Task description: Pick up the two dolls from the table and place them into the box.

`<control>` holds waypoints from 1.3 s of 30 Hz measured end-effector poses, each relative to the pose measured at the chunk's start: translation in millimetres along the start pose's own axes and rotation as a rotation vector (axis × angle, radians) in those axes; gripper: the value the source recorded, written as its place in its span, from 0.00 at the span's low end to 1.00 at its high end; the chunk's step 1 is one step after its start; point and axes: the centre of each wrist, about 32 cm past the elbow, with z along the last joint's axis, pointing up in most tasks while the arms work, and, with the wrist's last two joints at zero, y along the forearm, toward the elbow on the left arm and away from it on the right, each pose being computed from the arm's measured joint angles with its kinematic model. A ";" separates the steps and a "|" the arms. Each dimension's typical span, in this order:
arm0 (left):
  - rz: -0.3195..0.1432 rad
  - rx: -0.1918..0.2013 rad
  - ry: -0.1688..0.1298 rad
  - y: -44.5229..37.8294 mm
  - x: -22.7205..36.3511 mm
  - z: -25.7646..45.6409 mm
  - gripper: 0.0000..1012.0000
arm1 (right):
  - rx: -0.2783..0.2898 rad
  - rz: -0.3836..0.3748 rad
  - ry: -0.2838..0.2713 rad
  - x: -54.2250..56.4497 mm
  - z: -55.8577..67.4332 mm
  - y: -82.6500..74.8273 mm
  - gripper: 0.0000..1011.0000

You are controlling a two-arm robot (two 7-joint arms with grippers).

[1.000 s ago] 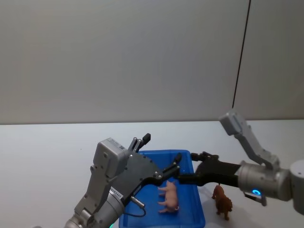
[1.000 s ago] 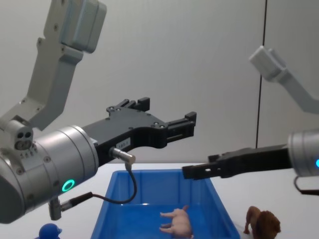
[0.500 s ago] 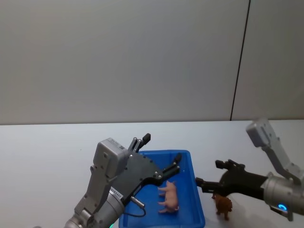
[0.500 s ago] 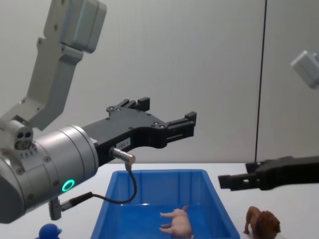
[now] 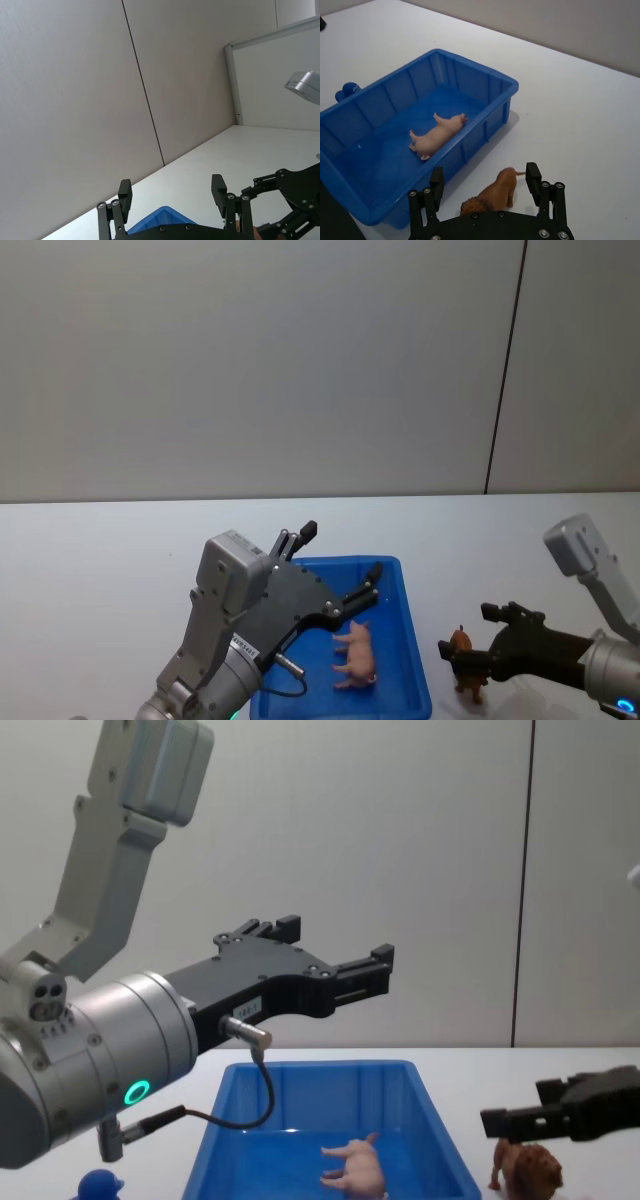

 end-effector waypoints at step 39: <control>0.000 0.000 0.000 0.0 0.0 0.0 0.99 | -0.096 -0.030 0.009 4.2 -14.6 -1.8 0.43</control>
